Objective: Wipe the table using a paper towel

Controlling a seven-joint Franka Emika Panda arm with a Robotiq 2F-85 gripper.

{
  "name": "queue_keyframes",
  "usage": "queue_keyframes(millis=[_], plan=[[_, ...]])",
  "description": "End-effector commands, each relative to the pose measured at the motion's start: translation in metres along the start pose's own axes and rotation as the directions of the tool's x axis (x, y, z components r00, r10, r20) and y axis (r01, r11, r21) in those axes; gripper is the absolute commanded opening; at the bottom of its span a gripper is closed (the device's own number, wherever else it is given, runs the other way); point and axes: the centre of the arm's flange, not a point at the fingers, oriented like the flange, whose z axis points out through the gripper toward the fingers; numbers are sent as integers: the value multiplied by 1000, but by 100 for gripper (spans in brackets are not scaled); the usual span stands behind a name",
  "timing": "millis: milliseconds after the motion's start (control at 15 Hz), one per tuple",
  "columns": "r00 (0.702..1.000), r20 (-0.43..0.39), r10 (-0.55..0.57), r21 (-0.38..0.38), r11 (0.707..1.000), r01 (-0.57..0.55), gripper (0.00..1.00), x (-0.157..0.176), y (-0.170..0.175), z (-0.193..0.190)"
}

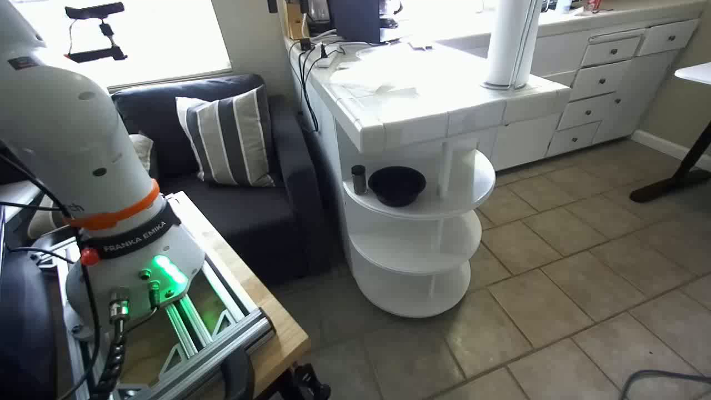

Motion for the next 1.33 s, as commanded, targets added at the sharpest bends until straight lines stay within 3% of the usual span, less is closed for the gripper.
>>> queue_keyframes(millis=[0,267,600,933,1267], plan=[[1000,0,0,0,1000,0,100,0,0,0],[1000,0,0,0,1000,0,100,0,0,0],[994,-73,87,-52,995,-91,100,65,-14,1],[952,-162,261,-99,955,-279,100,123,28,26],[919,-184,348,-71,928,-366,100,185,58,63]])
